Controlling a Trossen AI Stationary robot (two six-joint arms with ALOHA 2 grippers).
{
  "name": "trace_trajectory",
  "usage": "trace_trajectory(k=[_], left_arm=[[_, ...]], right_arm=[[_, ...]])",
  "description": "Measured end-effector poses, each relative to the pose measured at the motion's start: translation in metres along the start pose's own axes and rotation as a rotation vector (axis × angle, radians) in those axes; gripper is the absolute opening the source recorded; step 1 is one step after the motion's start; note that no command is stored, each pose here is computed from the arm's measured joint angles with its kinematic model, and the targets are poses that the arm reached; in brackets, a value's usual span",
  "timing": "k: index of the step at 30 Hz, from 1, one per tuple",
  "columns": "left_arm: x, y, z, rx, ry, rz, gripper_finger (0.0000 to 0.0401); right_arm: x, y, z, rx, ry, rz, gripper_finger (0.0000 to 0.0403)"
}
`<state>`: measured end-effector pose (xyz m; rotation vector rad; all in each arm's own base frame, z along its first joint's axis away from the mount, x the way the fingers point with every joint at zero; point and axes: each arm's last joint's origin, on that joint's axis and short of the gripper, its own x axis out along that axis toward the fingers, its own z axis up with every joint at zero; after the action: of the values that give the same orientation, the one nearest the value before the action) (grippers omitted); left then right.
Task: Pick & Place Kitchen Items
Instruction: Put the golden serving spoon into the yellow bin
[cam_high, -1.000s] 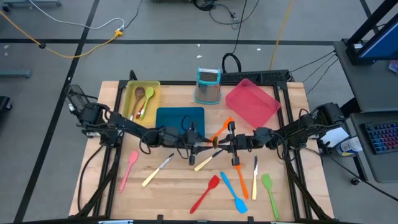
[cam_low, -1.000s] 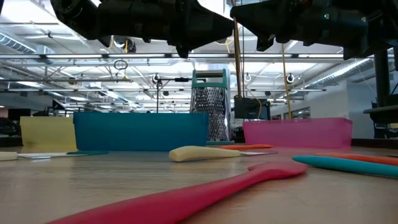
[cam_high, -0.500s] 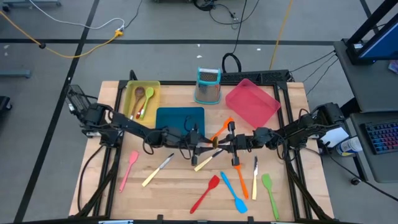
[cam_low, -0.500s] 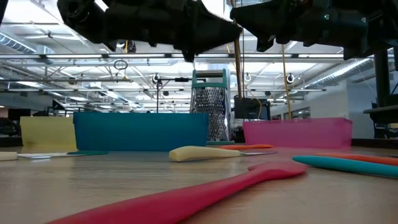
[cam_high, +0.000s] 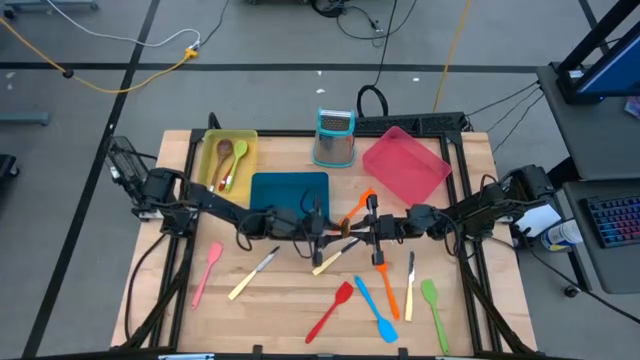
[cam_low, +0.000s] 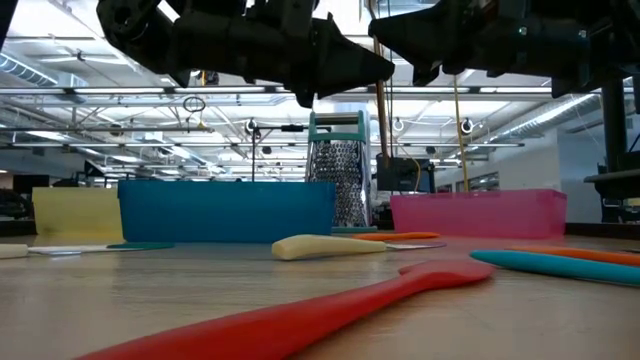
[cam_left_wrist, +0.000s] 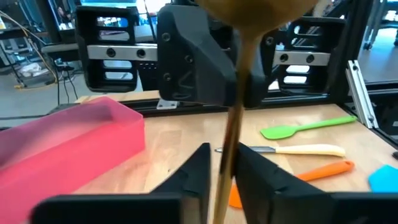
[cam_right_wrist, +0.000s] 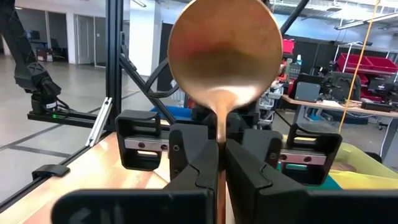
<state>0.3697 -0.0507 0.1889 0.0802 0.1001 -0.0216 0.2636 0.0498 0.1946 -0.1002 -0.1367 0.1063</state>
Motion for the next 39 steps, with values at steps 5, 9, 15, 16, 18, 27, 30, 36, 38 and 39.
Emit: trace_trajectory(k=[5,9,15,16,18,27,30,36,38,39], left_arm=[[0.000,0.000,-0.002,-0.028,0.017,0.000,0.0022],[0.000,0.000,-0.003,-0.049,0.027,0.005,0.0038],[0.000,0.002,-0.004,-0.052,0.040,0.071,0.0020],[-0.001,0.003,-0.002,-0.051,0.042,0.085,0.0020],[-0.003,0.004,0.000,-0.051,0.045,0.108,0.0021],[-0.039,0.005,0.047,-0.055,0.101,0.146,0.0021],[-0.061,0.006,0.066,-0.053,0.132,0.193,0.0021],[-0.115,0.027,0.088,-0.091,0.262,0.423,0.0025],[-0.133,0.036,0.088,-0.137,0.328,0.483,0.0026],[-0.141,0.041,0.088,-0.169,0.355,0.513,0.0026]], right_arm=[[0.000,0.000,-0.002,0.004,0.023,0.002,0.0011],[0.000,0.000,-0.003,-0.001,0.038,-0.019,0.0034],[0.000,-0.001,-0.009,-0.010,0.105,-0.063,0.0089],[-0.001,-0.001,-0.010,-0.010,0.109,-0.065,0.0098],[-0.001,-0.001,-0.010,-0.011,0.116,-0.068,0.0114],[-0.002,0.001,-0.014,-0.024,0.167,-0.148,0.0155],[-0.003,-0.001,-0.016,-0.031,0.190,-0.202,0.0159],[-0.003,-0.001,-0.016,-0.033,0.194,-0.216,0.0157],[-0.003,-0.001,-0.016,-0.032,0.193,-0.217,0.0156],[-0.003,-0.001,-0.016,-0.032,0.193,-0.217,0.0156]])
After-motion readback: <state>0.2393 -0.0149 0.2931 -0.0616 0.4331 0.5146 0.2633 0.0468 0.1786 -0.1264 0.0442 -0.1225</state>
